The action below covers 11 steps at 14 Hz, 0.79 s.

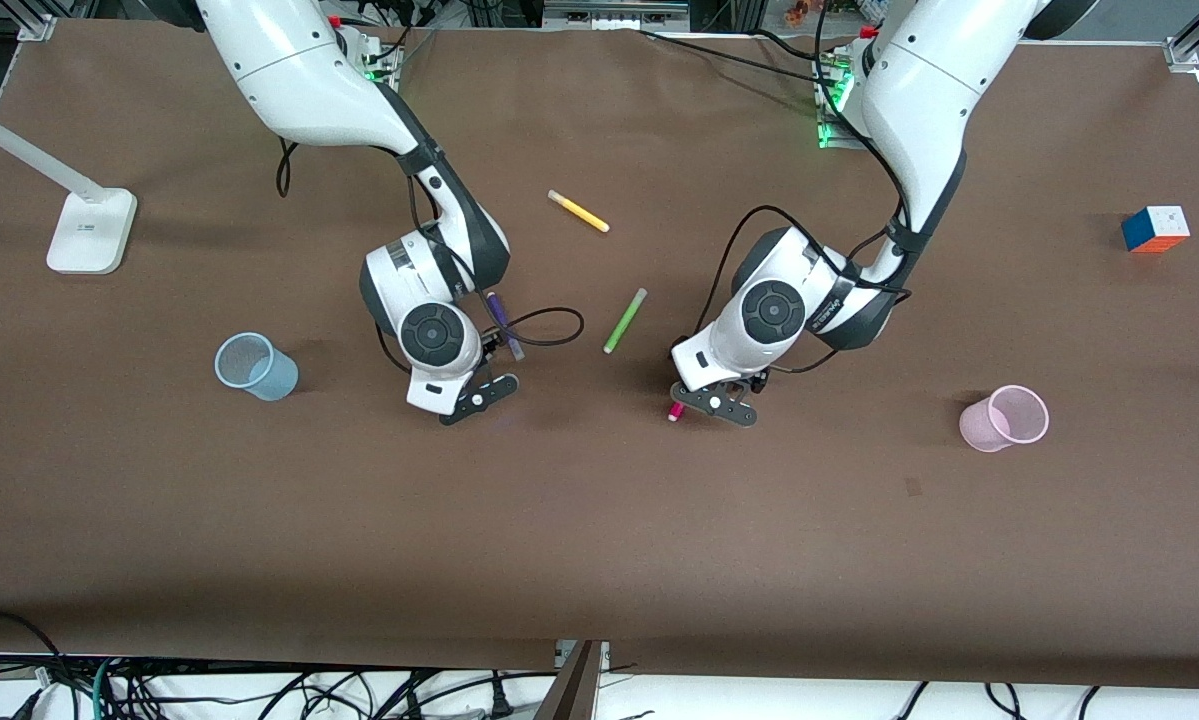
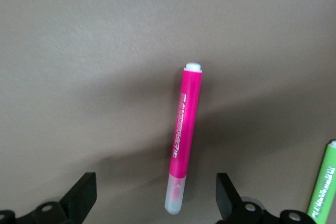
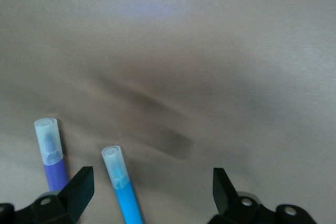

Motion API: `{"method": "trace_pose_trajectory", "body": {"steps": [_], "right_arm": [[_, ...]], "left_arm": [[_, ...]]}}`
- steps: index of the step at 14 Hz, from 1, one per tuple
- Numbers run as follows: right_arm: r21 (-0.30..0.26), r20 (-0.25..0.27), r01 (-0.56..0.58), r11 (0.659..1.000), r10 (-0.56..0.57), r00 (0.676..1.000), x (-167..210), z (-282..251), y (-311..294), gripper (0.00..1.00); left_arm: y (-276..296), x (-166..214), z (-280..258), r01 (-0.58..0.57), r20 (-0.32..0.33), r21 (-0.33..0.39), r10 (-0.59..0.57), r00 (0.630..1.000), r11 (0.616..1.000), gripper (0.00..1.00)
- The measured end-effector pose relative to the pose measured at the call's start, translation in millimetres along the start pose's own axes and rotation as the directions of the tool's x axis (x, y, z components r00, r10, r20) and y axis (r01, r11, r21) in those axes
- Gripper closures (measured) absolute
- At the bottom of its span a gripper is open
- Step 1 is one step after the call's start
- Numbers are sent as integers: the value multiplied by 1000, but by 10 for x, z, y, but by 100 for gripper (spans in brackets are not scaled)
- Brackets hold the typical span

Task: Place pink and blue markers in matching cups
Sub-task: 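Close the left gripper on pink marker while the right gripper grasps blue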

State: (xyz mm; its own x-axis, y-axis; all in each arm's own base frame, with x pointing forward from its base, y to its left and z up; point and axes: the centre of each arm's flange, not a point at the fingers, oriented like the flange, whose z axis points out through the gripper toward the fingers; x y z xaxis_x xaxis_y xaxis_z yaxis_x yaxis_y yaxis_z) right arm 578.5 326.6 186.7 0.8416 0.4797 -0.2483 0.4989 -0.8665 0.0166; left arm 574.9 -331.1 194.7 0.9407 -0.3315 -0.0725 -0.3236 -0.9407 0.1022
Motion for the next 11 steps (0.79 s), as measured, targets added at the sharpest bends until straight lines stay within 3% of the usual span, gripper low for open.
{"method": "trace_pose_trajectory", "body": {"steps": [4,5,11], "right_arm": [[-8,13,27,1000,-27,1000,-31,64,-178,0],[-9,17,30,999,-30,999,-43,88,-197,0],[-20,10,41,999,-40,999,-87,237,-205,2]], "left_arm": [[56,-97,166,13,-7,-5,-13,1000,1000,4],[76,-116,189,20,-5,-4,-20,1000,1000,11],[86,-130,207,25,-5,8,-25,1000,1000,74]]}}
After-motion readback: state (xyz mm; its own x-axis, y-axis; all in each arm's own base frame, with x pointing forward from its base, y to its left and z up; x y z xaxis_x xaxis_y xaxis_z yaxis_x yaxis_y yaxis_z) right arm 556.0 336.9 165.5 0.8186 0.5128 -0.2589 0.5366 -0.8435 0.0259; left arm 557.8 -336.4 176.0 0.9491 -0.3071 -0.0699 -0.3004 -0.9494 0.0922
